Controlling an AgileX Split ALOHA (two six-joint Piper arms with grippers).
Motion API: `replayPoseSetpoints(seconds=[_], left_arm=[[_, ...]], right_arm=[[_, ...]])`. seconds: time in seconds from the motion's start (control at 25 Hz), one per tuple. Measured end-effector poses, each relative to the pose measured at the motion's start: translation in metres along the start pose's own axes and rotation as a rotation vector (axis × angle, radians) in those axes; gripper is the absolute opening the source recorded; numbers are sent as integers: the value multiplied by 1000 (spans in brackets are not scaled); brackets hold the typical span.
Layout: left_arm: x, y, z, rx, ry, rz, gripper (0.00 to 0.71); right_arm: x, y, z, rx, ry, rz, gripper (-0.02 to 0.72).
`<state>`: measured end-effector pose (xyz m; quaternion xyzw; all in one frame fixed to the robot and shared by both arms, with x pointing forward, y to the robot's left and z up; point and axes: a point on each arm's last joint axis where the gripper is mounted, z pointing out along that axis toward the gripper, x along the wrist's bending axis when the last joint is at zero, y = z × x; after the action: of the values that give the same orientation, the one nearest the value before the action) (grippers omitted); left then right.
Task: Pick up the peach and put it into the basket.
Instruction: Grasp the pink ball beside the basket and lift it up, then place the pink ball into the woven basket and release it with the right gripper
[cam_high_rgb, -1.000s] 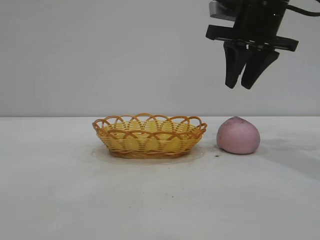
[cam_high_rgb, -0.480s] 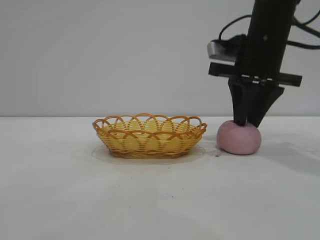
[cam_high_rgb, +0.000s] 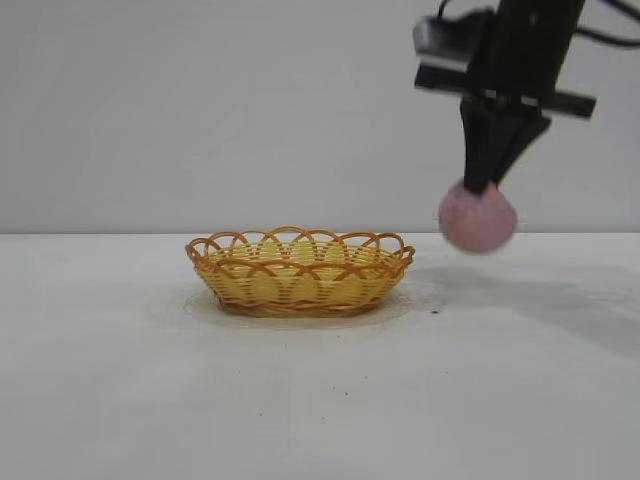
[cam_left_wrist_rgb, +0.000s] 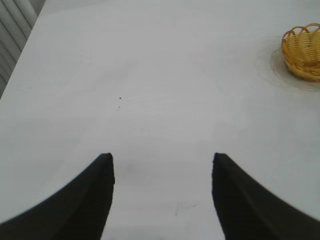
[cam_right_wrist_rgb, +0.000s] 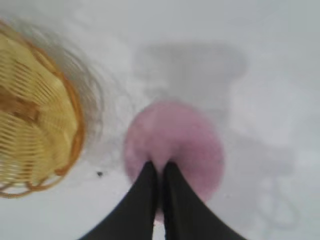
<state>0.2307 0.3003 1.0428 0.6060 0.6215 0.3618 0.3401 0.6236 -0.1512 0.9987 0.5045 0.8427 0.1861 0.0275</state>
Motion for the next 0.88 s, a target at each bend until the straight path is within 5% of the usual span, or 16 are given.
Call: replayPoseSetpoints(seconds=[0.2, 0.36, 0.88], left_arm=[[0, 0, 0, 0, 0, 0, 378], [0, 0, 0, 0, 0, 0, 378], [0, 0, 0, 0, 0, 0, 378]], right_arm=[[25, 7, -11, -77, 136, -62, 0], [68, 12, -4, -116, 180, -157, 0], [97, 6, 72, -36, 197, -181, 0]])
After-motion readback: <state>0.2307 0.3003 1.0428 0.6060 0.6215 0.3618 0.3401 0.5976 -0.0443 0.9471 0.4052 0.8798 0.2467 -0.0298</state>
